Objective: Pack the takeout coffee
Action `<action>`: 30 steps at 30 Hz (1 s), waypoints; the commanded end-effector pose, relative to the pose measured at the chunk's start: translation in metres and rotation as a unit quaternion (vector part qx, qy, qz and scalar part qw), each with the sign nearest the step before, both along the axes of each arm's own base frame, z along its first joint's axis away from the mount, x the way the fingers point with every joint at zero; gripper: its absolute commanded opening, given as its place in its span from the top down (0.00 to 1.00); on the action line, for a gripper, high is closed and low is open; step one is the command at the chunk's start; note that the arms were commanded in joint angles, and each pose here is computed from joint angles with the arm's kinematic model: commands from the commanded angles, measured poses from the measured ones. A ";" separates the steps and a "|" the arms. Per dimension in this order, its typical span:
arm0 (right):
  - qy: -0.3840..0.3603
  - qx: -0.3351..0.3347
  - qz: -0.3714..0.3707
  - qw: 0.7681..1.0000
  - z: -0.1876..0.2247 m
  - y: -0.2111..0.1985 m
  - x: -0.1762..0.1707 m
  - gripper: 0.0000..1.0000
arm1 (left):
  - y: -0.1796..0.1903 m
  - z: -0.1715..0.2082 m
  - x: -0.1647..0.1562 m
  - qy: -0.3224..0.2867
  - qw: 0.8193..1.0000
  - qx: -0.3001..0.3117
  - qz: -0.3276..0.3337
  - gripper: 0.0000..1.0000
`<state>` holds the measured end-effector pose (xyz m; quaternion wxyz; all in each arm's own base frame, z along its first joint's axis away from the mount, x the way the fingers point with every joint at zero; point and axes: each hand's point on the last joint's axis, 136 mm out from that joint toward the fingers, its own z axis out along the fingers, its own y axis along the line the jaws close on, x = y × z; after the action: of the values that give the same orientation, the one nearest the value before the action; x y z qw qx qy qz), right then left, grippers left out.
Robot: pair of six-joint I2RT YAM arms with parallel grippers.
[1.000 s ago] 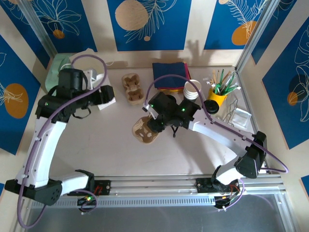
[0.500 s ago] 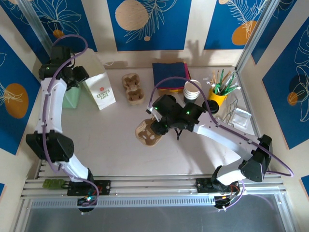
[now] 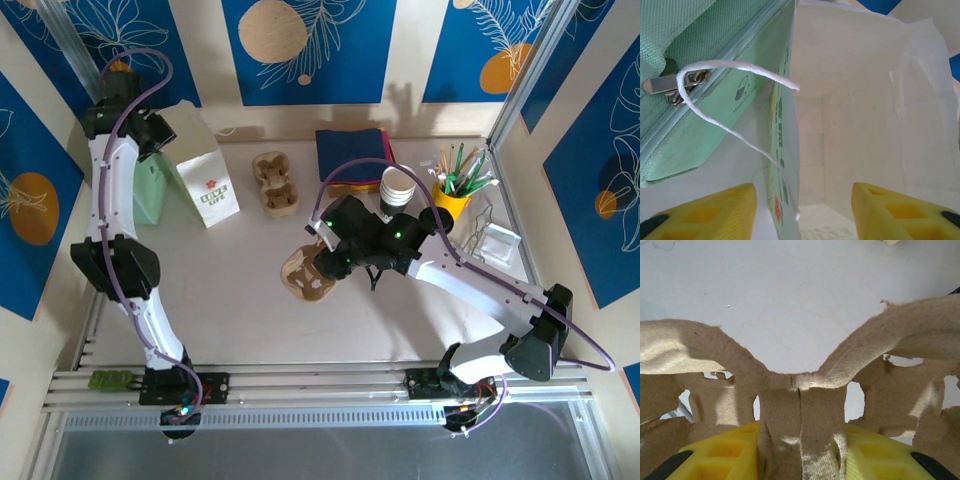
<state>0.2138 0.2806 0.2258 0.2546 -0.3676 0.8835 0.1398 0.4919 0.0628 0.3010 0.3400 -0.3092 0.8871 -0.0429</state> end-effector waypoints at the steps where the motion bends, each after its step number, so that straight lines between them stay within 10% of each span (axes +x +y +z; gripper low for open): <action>1: 0.012 0.014 0.007 1.000 0.000 0.001 -0.005 0.64 | 0.009 -0.015 -0.004 0.038 0.999 0.001 0.020 0.52; 18: 0.015 0.008 0.005 1.000 0.000 -0.005 -0.005 0.64 | 0.000 -0.030 -0.015 0.081 0.997 -0.005 -0.013 0.89; 30: 0.016 0.007 0.005 1.000 0.006 -0.009 -0.009 0.64 | -0.038 -0.026 -0.078 0.089 0.992 -0.059 -0.067 0.99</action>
<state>0.2128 0.2766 0.2217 0.2436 -0.3653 0.8874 0.1404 0.4368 0.0417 0.2602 0.2353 -0.2936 0.9247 -0.0587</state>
